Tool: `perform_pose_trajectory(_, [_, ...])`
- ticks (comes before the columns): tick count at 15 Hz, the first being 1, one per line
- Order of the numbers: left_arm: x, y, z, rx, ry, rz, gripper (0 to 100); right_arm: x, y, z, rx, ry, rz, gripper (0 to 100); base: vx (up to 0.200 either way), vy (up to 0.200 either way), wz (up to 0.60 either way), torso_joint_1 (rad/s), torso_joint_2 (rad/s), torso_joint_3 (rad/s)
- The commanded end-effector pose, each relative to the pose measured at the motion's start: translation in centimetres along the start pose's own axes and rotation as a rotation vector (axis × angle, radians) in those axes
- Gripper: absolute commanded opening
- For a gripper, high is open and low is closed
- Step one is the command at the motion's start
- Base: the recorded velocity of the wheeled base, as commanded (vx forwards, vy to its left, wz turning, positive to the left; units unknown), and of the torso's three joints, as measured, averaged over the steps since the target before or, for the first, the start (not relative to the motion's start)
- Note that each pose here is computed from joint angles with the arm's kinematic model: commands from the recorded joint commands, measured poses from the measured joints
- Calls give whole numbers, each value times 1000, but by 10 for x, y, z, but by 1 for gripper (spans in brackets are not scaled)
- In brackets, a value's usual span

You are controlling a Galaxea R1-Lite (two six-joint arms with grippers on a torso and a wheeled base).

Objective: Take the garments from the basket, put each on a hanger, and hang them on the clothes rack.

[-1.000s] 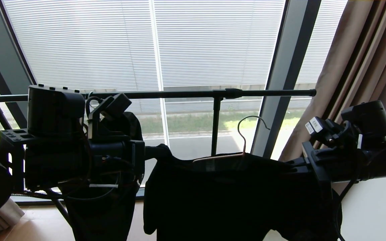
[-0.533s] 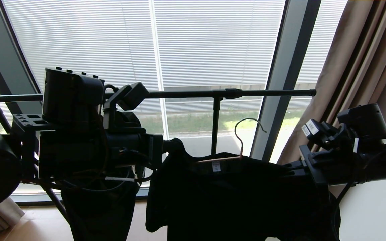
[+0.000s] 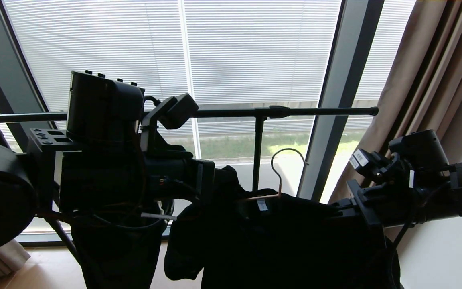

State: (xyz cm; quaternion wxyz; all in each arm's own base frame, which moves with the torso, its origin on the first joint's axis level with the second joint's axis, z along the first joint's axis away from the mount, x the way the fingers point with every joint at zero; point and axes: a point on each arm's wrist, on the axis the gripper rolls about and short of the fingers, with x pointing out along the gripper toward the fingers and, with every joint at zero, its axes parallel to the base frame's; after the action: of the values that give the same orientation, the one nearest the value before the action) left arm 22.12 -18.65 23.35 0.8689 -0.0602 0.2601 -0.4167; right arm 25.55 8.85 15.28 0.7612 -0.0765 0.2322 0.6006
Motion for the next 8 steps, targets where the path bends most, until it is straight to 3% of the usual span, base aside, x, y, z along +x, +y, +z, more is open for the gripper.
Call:
perform_pose_trajectory(1, [1, -19, 10, 25, 3, -51, 0, 8, -4, -4, 21, 10, 14, 0, 0, 0, 0, 0, 0, 0])
perform_pose_trajectory(4, [8, -22, 10, 27, 21, -55, 0, 9, -5, -4, 46, -28, 31, 0, 0, 0, 0, 0, 0, 0])
perform_pose_trajectory(5, [10, -20, 9, 25, 25, -41, 0, 10, -4, -7, 32, -80, 75, 0, 0, 0, 0, 0, 0, 0])
perform_pose_trajectory(8, [13, -19, 7, 24, 26, -2, 0, 11, -4, -11, 42, -147, 59, 0, 0, 0, 0, 0, 0, 0])
